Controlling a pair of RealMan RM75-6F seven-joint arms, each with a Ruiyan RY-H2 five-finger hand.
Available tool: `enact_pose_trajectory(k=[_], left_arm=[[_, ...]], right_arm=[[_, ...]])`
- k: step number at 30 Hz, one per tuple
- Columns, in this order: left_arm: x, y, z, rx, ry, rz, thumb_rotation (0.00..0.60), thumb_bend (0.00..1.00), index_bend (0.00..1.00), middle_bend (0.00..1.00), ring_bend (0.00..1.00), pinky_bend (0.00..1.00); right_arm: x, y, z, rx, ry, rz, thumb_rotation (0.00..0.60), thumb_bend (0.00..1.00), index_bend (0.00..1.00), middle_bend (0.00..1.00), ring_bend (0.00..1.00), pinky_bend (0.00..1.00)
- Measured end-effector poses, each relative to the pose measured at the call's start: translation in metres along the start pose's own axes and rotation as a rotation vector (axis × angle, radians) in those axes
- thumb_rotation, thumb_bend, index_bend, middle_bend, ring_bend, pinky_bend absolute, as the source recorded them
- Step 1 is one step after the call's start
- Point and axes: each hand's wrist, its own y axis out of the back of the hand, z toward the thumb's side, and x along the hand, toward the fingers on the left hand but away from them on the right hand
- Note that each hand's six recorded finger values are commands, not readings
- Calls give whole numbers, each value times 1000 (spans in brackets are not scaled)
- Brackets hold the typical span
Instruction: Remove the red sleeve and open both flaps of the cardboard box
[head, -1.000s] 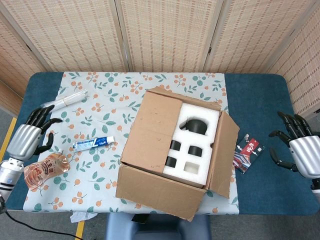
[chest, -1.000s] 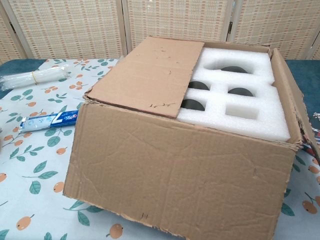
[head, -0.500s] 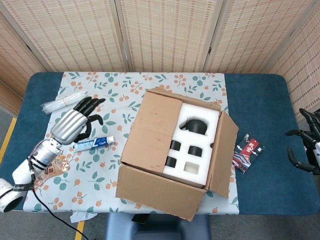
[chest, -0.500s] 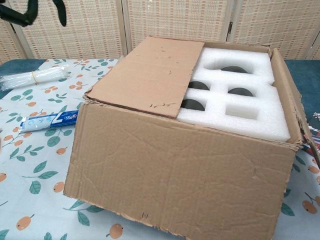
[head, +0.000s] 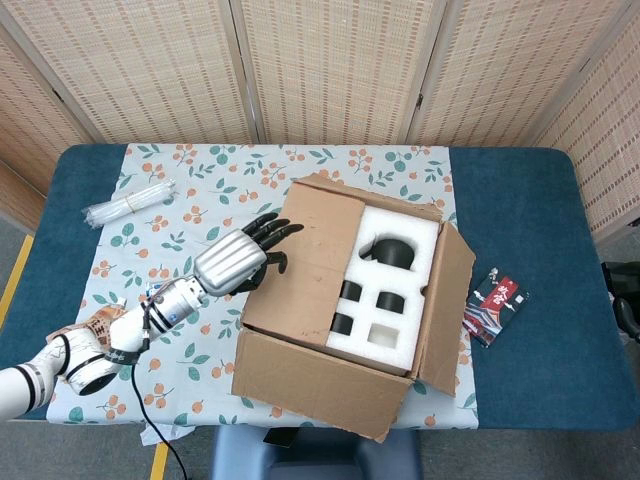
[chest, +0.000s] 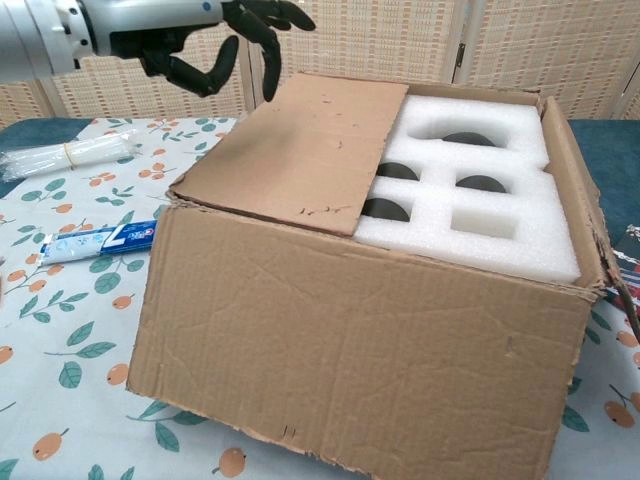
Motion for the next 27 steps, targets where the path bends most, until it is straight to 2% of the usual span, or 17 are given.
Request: enact_pose_trajectory(k=[9,20,27], left_arm=[[42,-2,22,28,-64,-11,600,1000,473,74,0,0],[83,-14,44,8,-119,-37,600,1000,465,73,0,0],[101,-22,41,27,-116,-49,600,1000,460,74,0,0]], right_arm=[[2,7,-19,-117,-14,-1,363,551,350,0,0,0],[6,13,-43,-165,-40,-5,362,551,350,0,0,0],[9,15,-57,-196,-63,5,365,551,350,0,0,0]])
